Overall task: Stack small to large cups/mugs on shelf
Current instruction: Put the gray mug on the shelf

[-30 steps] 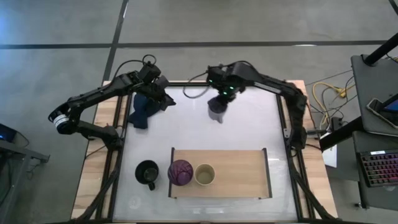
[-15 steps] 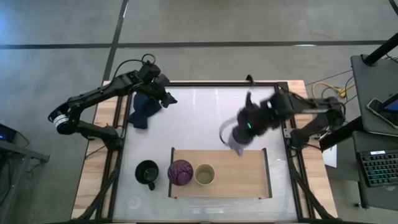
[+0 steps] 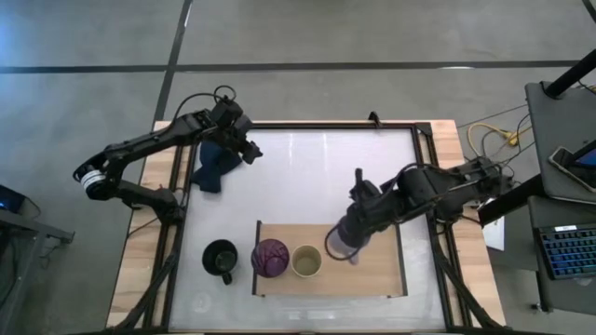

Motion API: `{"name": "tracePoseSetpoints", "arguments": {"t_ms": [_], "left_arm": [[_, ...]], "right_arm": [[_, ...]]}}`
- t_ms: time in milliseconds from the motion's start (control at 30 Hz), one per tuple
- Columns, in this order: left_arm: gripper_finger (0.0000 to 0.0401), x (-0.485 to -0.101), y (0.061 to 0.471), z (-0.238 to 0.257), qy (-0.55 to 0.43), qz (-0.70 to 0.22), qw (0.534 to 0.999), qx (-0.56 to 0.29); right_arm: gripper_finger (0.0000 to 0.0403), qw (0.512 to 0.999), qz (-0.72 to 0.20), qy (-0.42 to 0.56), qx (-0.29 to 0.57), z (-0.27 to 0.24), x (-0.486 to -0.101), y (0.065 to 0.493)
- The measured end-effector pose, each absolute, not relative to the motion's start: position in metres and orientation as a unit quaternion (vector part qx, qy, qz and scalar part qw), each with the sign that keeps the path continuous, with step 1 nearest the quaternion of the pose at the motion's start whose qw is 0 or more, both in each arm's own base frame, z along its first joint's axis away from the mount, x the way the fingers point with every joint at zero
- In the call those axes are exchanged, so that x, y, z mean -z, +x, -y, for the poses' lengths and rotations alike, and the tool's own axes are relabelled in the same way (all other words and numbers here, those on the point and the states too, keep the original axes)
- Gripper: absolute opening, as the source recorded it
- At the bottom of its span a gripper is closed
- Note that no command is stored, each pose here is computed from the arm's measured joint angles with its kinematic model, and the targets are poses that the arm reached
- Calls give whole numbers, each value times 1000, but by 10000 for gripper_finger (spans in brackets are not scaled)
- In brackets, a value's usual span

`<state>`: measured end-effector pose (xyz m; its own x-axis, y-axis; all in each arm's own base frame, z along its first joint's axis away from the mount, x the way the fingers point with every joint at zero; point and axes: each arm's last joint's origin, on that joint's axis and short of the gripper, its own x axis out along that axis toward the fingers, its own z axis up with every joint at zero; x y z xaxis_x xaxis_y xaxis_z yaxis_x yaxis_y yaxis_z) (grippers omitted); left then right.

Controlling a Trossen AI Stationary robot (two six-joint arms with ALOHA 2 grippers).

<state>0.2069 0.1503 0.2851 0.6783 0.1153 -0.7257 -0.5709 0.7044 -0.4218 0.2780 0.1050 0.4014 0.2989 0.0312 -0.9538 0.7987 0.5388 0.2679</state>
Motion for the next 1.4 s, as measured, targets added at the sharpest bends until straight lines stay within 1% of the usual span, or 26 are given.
{"name": "tracePoseSetpoints", "arguments": {"t_ms": [200, 367, 567, 700, 967, 1400], "left_arm": [[143, -277, 205, -149, -332, -357, 850, -200], [143, -279, 204, -148, -330, -355, 851, -200], [143, -280, 204, -148, -329, -352, 853, -199], [143, -280, 204, -148, -329, -352, 853, -199], [143, -280, 204, -148, -329, -352, 853, -199], [143, -280, 204, -148, -329, -352, 853, -199]], "right_arm": [[14, 684, -552, 405, 253, -121, -397, 289], [14, 662, -558, 422, 269, -140, -391, 283], [14, 648, -558, 436, 280, -158, -389, 276], [14, 651, -553, 433, 289, -163, -385, 279], [19, 657, -570, 400, 290, -169, -371, 289], [26, 661, -561, 398, 301, -171, -362, 297]]}}
